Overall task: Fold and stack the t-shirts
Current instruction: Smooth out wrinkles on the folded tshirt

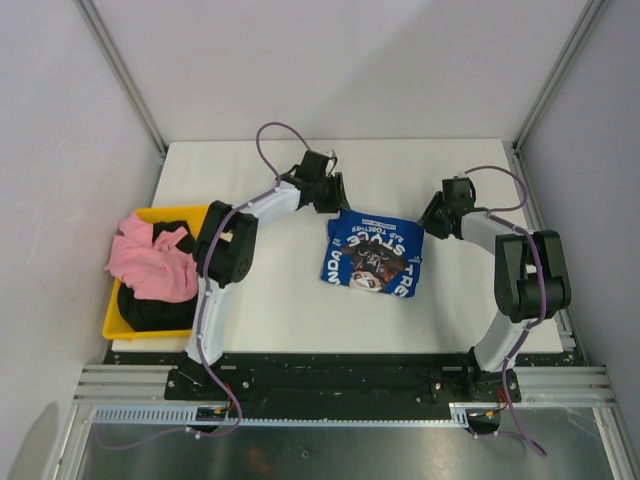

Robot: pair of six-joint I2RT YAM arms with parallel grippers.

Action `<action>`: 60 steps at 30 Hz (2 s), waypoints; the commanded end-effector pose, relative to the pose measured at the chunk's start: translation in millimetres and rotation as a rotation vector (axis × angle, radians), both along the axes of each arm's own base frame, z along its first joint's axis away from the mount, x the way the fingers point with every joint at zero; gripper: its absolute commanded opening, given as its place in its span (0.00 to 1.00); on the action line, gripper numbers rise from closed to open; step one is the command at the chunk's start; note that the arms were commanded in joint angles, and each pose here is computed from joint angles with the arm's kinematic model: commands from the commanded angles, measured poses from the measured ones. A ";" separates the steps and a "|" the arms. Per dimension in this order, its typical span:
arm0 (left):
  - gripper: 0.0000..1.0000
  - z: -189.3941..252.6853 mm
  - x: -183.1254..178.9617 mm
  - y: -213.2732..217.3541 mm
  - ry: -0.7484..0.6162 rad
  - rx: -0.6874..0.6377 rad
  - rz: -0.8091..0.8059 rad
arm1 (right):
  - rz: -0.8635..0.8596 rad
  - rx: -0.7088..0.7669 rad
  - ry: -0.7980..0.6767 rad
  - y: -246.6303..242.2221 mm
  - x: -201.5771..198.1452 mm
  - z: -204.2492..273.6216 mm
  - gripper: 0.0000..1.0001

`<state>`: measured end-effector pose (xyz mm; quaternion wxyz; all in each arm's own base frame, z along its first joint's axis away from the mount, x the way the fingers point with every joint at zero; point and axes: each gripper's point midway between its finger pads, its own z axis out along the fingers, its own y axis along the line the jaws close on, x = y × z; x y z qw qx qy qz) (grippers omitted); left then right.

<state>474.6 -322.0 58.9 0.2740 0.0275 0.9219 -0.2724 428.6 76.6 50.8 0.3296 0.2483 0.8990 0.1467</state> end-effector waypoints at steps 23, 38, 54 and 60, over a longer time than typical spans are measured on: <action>0.00 35.7 1.1 -7.4 -0.022 -0.076 0.030 | -0.023 -0.039 -0.041 0.5 14.8 27.3 0.00; 0.00 106.3 -41.8 26.9 -0.127 -0.075 0.061 | -0.036 -0.061 -0.148 9.1 -7.9 98.0 0.00; 0.00 71.9 -36.4 90.5 -0.157 0.136 0.251 | 0.062 -0.037 -0.252 48.9 27.2 92.2 0.00; 0.00 18.3 -0.5 108.9 -0.095 0.220 0.296 | 0.080 -0.037 -0.174 57.8 58.2 35.0 0.02</action>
